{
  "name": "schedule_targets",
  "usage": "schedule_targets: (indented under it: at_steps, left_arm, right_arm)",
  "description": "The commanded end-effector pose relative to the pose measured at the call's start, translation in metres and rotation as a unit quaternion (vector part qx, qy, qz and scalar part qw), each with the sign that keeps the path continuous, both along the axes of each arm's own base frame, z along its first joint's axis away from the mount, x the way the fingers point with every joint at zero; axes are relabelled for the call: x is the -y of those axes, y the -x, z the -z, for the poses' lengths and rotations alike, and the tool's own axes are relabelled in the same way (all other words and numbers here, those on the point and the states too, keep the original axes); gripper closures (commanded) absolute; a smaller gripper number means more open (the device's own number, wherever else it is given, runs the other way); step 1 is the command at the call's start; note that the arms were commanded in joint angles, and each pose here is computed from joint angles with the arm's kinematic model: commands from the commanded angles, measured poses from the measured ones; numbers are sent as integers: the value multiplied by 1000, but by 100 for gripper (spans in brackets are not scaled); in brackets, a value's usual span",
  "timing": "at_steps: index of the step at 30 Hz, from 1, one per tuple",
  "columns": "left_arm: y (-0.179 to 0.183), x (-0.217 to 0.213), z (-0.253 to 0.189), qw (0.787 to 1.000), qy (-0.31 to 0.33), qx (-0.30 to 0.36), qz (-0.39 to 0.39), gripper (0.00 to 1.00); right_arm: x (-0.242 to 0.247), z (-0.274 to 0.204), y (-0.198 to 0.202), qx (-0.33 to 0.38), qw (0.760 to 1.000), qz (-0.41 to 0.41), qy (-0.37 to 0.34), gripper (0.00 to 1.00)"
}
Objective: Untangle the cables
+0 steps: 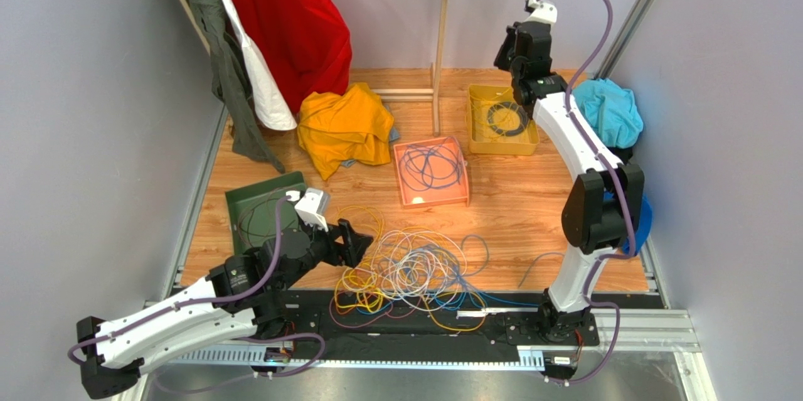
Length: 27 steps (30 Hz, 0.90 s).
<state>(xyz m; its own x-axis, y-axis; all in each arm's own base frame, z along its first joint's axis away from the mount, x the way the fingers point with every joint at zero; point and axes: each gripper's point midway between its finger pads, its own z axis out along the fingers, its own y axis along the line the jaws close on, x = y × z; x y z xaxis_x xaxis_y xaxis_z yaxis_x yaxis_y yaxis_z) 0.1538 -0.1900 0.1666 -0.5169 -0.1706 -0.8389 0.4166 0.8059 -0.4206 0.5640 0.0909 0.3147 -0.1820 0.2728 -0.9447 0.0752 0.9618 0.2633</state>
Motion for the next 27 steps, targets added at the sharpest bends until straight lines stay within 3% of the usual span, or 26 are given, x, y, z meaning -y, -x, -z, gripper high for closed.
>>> schedule_targets:
  at_steps: [1,5,14,16,17,20,27]
  left_arm:
    - [-1,6,-6,1000,24,4,1,11]
    - [0,10,4,1000,27,-2,6,11]
    - [-1,22,17,1000,16,-18,17,11]
    - [-1,23,17,999,20,-18,18,11]
    - [0,24,17,999,20,-19,19,11]
    - [1,23,16,999,23,-20,21,11]
    - [4,20,11,999,30,-20,23,11]
  right_arm:
    - [-5,40,-16,-14,1000,-10,-9,100]
    - [-11,85,-20,-45,999,-18,-16,100]
    - [-18,132,-30,-73,997,-32,-13,99]
    - [-15,139,-31,-83,996,-21,-5,78]
    - [-11,140,-29,-87,996,-16,-1,60]
    - [4,134,-21,-93,995,18,22,40]
    - [40,118,10,-138,985,79,61,34]
